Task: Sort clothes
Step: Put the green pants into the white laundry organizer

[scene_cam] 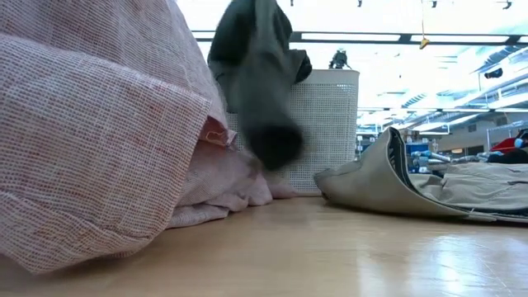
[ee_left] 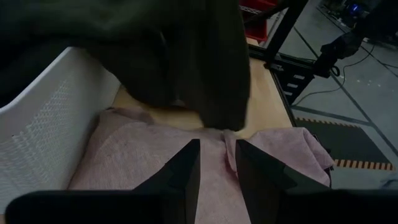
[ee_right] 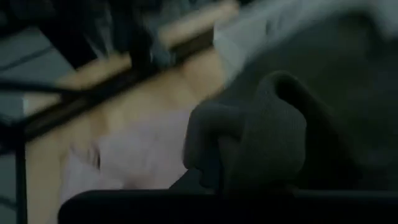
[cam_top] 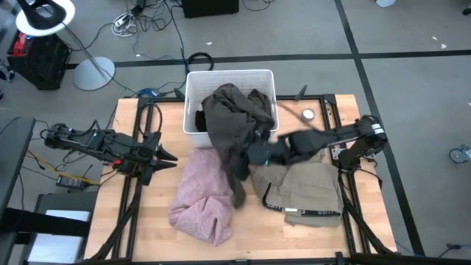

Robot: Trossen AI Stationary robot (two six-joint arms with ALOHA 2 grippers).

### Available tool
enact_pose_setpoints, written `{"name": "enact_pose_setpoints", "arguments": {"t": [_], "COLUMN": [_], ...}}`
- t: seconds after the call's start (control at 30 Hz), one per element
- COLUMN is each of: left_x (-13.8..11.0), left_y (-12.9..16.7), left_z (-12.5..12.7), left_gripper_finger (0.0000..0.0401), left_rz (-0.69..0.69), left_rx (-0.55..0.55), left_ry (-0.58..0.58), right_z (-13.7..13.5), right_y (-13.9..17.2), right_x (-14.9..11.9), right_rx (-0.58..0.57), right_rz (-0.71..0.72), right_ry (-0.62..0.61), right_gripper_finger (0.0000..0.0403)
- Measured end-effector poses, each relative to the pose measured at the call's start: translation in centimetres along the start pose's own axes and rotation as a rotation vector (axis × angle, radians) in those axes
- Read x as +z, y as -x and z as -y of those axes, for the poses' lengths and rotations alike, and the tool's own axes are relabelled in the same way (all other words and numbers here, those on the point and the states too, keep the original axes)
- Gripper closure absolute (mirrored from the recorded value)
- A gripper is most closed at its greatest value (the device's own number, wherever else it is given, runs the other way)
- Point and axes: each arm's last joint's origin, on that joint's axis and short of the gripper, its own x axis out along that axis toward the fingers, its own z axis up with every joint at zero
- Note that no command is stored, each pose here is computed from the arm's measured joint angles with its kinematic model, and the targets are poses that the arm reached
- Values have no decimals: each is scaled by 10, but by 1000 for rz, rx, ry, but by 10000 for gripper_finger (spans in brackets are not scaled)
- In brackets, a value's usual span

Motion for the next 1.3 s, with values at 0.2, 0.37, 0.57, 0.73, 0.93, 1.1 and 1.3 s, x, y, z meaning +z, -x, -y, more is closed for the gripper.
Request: {"name": "enact_pose_setpoints", "arguments": {"t": [0.2,0.37,0.57,0.73,0.93,1.1,1.3], "left_x": [0,1,1,1,2,2,2], "left_y": [0,0,0,0,0,0,0], "left_z": [0,-1,-2,-2,-3,-3,-4], "left_gripper_finger": [295,295,295,295,295,295,295], "left_rz": [5,18,29,35,43,52,59], "left_rx": [2,30,60,76,99,121,148], "left_ry": [1,-6,-8,-8,-8,-9,-11], "right_z": [24,50,82,111,136,144,156], "right_y": [23,32,29,19,-17,-72,-146], "right_x": [63,104,136,154,148,112,74], "right_rx": [-30,-63,-88,-87,-106,-103,-28], "right_rz": [179,343,496,572,431,88,-173], "right_ry": [74,100,109,88,125,130,23], "right_gripper_finger": [402,402,403,403,403,403,403]}}
